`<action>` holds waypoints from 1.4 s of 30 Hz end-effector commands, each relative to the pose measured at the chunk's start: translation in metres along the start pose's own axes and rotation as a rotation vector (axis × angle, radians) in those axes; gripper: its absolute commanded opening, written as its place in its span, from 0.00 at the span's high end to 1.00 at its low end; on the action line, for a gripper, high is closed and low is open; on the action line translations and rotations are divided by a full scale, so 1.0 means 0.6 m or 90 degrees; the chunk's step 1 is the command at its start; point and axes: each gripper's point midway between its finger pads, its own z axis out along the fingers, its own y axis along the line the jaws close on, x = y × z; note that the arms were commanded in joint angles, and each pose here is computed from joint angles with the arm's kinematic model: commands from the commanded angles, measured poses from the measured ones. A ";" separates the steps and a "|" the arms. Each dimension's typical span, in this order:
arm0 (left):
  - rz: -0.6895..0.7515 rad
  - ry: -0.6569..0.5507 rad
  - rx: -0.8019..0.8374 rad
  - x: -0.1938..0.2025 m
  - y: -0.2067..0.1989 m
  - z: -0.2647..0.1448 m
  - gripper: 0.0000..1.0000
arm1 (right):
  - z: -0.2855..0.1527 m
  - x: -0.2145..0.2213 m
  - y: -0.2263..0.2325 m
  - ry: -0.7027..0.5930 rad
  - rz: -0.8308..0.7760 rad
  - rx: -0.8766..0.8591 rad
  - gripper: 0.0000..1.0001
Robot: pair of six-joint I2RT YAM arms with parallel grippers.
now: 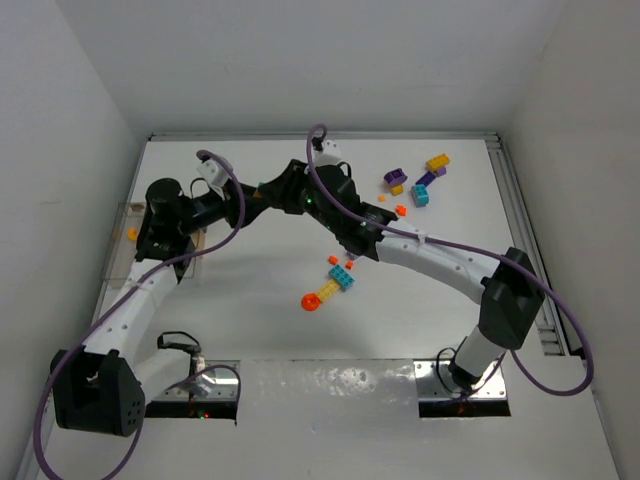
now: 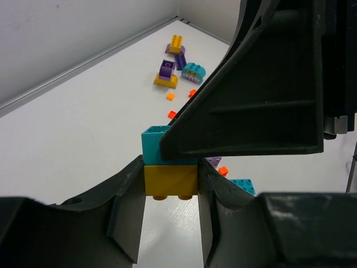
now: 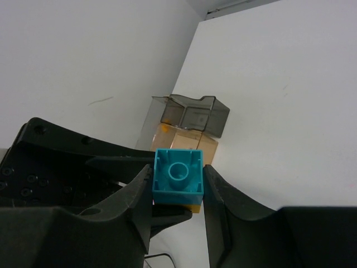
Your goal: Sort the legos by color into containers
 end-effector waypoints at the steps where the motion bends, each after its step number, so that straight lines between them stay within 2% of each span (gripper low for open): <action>1: 0.070 -0.021 0.012 -0.039 -0.002 0.002 1.00 | -0.002 -0.039 0.049 -0.042 0.022 -0.048 1.00; 5: 0.084 0.043 0.017 -0.003 -0.001 -0.006 1.00 | -0.003 -0.065 0.039 -0.076 -0.002 -0.023 1.00; 6: 0.117 0.060 0.008 0.007 0.006 -0.011 1.00 | -0.005 -0.085 0.034 -0.091 -0.017 -0.017 1.00; 7: 0.090 0.107 0.005 0.041 0.004 -0.022 1.00 | -0.005 -0.096 0.028 -0.101 -0.026 -0.009 1.00; 9: 0.092 0.153 -0.008 0.071 0.008 -0.039 1.00 | -0.008 -0.125 0.001 -0.124 -0.043 0.027 1.00; 12: 0.080 0.184 -0.025 0.092 0.009 -0.055 1.00 | -0.018 -0.151 -0.043 -0.149 -0.054 0.072 1.00; 17: 0.053 0.191 -0.061 0.096 0.015 -0.065 1.00 | -0.033 -0.167 -0.086 -0.169 -0.071 0.109 1.00; 19: 0.026 0.187 -0.148 0.086 0.051 -0.067 1.00 | -0.036 -0.163 -0.096 -0.161 -0.097 0.117 1.00; 20: 0.004 0.192 -0.255 0.071 0.103 -0.073 1.00 | -0.037 -0.156 -0.101 -0.148 -0.108 0.123 1.00; 21: -0.009 0.211 -0.311 0.068 0.132 -0.081 1.00 | -0.039 -0.149 -0.107 -0.137 -0.126 0.129 1.00; 22: 0.014 0.187 -0.369 -0.004 0.166 -0.081 1.00 | -0.041 -0.145 -0.108 -0.127 -0.137 0.127 1.00; 23: -0.029 0.287 -0.481 0.037 0.224 -0.106 1.00 | -0.044 -0.132 -0.119 -0.109 -0.157 0.135 1.00; 24: -0.045 0.316 -0.539 0.028 0.251 -0.119 1.00 | -0.046 -0.125 -0.123 -0.100 -0.166 0.134 1.00; 25: -0.037 0.282 -0.613 -0.055 0.285 -0.129 1.00 | -0.047 -0.118 -0.123 -0.088 -0.174 0.126 1.00; 26: -0.107 0.375 -0.706 -0.008 0.320 -0.172 1.00 | -0.049 -0.109 -0.130 -0.075 -0.185 0.129 1.00; 28: -0.173 0.365 -0.743 -0.032 0.355 -0.193 1.00 | -0.049 -0.096 -0.131 -0.051 -0.197 0.122 1.00; 29: -0.216 0.371 -0.781 -0.027 0.371 -0.241 1.00 | -0.047 -0.089 -0.134 -0.040 -0.205 0.121 1.00; 31: -0.257 0.355 -0.834 -0.019 0.383 -0.289 1.00 | -0.045 -0.081 -0.134 -0.022 -0.213 0.119 1.00; 32: -0.265 0.343 -0.875 -0.017 0.397 -0.328 1.00 | -0.040 -0.073 -0.140 -0.010 -0.218 0.125 1.00; 33: -0.275 0.362 -0.894 0.011 0.396 -0.347 1.00 | -0.038 -0.070 -0.141 -0.002 -0.223 0.126 1.00; 35: -0.247 0.349 -0.959 0.012 0.401 -0.391 1.00 | -0.032 -0.057 -0.146 0.026 -0.235 0.129 1.00; 36: -0.251 0.373 -0.975 0.046 0.398 -0.403 1.00 | -0.030 -0.052 -0.148 0.034 -0.234 0.130 1.00; 38: -0.237 0.351 -1.021 0.047 0.410 -0.433 1.00 | -0.026 -0.043 -0.144 0.049 -0.233 0.121 1.00; 42: -0.266 0.341 -1.077 0.083 0.443 -0.486 1.00 | -0.027 -0.016 -0.133 0.082 -0.267 0.105 1.00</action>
